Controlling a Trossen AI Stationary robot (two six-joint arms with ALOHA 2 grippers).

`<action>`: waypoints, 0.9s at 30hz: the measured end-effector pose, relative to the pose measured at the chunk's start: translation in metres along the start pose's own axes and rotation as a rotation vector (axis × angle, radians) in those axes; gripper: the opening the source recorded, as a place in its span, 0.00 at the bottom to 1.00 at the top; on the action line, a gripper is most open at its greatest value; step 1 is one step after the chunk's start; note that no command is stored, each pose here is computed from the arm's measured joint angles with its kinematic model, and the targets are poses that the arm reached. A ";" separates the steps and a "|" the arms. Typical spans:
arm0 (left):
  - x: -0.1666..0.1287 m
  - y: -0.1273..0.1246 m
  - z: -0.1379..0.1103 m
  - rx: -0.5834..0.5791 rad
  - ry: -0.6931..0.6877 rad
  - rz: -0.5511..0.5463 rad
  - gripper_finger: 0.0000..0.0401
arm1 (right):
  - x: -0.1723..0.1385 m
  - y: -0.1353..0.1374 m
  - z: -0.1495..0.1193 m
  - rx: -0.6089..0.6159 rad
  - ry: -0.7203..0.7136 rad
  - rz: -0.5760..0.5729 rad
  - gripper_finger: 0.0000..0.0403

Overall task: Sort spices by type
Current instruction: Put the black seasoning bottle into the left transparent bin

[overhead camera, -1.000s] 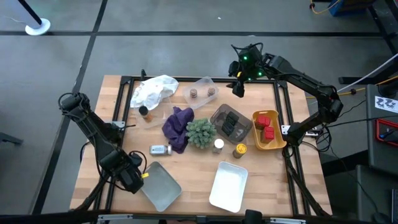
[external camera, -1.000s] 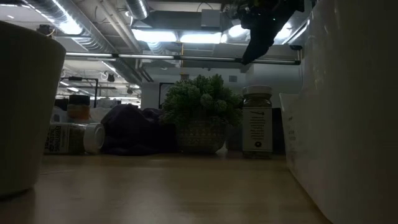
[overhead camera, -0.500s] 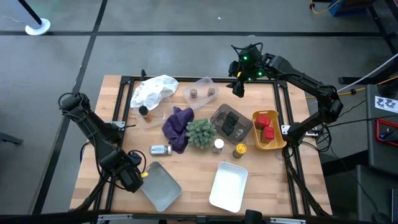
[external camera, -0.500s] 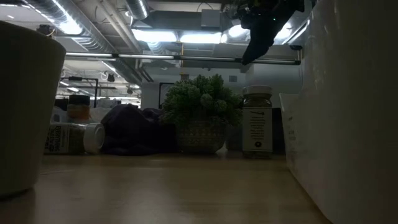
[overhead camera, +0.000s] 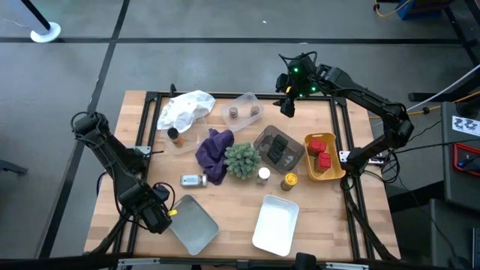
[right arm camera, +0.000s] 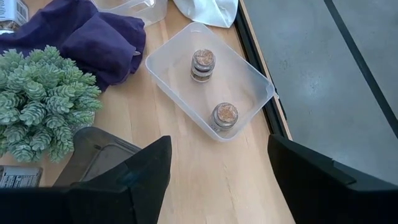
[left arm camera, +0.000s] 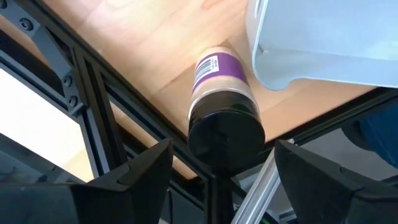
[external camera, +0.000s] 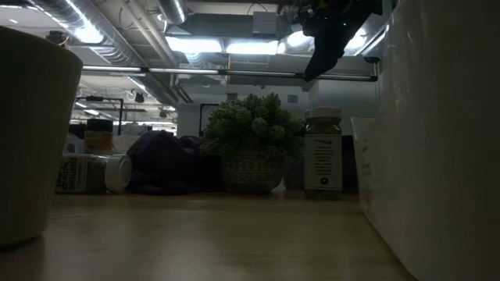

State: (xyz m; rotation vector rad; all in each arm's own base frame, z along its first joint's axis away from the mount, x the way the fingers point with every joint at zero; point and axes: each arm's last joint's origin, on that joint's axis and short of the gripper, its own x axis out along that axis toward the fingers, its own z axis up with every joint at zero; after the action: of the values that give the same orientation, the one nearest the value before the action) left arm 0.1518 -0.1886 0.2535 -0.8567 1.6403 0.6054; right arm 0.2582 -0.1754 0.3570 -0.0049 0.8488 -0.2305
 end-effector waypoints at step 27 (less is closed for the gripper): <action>0.036 0.004 0.006 0.013 0.032 -0.023 0.56 | 0.000 0.000 0.000 0.000 0.001 0.001 0.66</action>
State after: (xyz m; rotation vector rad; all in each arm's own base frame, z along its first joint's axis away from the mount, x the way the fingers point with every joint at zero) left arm 0.1490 -0.1893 0.2165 -0.8786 1.6593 0.5676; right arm 0.2581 -0.1754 0.3569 -0.0045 0.8502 -0.2299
